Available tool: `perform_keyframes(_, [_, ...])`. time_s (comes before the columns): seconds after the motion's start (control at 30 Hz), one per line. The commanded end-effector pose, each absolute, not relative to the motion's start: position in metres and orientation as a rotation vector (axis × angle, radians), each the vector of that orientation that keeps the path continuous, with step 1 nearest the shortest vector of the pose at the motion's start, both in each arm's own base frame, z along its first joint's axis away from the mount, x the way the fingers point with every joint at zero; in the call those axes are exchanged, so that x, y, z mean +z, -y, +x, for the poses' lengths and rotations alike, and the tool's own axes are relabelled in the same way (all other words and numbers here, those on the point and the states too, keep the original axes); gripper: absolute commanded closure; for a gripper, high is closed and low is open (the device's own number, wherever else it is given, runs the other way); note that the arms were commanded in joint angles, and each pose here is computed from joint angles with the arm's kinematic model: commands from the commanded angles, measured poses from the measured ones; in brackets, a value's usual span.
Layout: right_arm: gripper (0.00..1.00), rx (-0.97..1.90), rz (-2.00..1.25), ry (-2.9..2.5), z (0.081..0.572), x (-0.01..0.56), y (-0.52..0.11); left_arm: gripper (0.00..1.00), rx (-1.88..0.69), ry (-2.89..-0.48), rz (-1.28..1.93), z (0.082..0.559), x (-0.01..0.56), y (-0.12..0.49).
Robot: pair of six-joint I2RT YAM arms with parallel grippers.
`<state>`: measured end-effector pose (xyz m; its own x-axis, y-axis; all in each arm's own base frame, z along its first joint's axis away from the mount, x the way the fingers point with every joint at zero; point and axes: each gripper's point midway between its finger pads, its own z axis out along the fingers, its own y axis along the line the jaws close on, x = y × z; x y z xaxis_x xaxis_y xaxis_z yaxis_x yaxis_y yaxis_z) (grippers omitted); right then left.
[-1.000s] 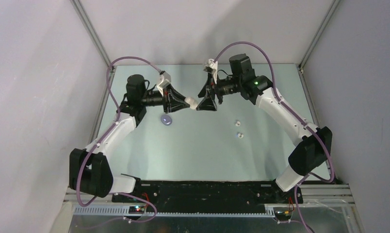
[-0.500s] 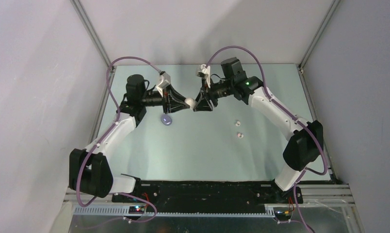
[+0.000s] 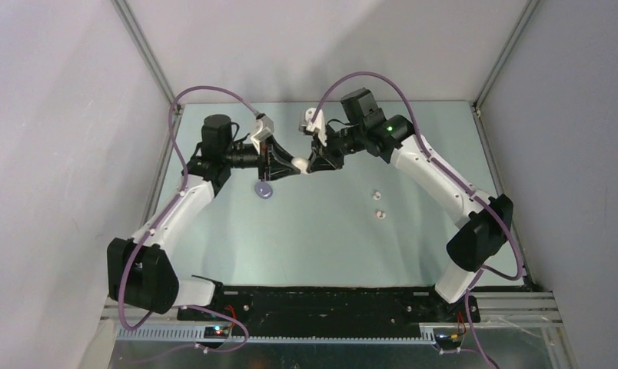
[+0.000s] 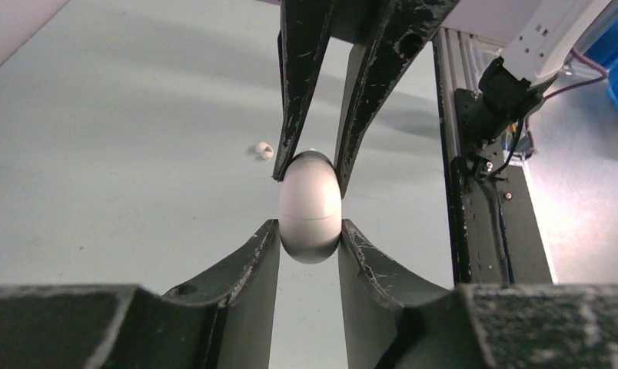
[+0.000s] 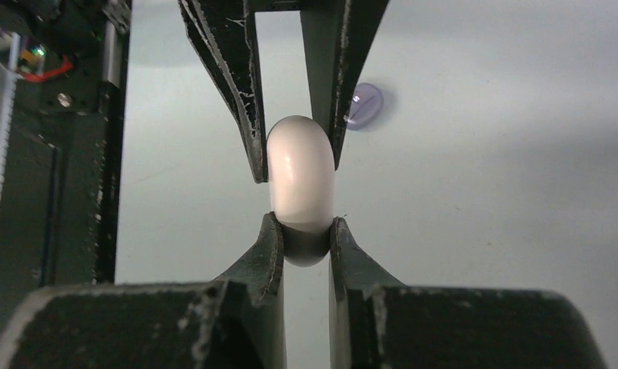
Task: Insert the wireless bluetooth earbuds into the charging case
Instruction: Open the charging case.
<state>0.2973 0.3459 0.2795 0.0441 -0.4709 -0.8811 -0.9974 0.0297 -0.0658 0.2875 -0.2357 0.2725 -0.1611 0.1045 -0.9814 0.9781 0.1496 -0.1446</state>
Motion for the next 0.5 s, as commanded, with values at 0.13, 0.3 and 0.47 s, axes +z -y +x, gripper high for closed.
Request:
perform_keyframes(0.13, [1.0,0.728,-1.64,-1.455,0.288,0.294,-0.353,0.68,-1.046,-1.464,1.191,0.294,0.27,0.235])
perform_keyframes(0.3, [1.0,0.651,-1.648,-1.453,0.291,0.293,-0.356,0.65,-1.053,-1.468,1.194,0.295,0.269,0.235])
perform_keyframes(0.47, [1.0,0.61,-1.625,-1.485,0.299,0.291,-0.357,0.58,-1.05,-1.449,1.207,0.295,0.27,0.238])
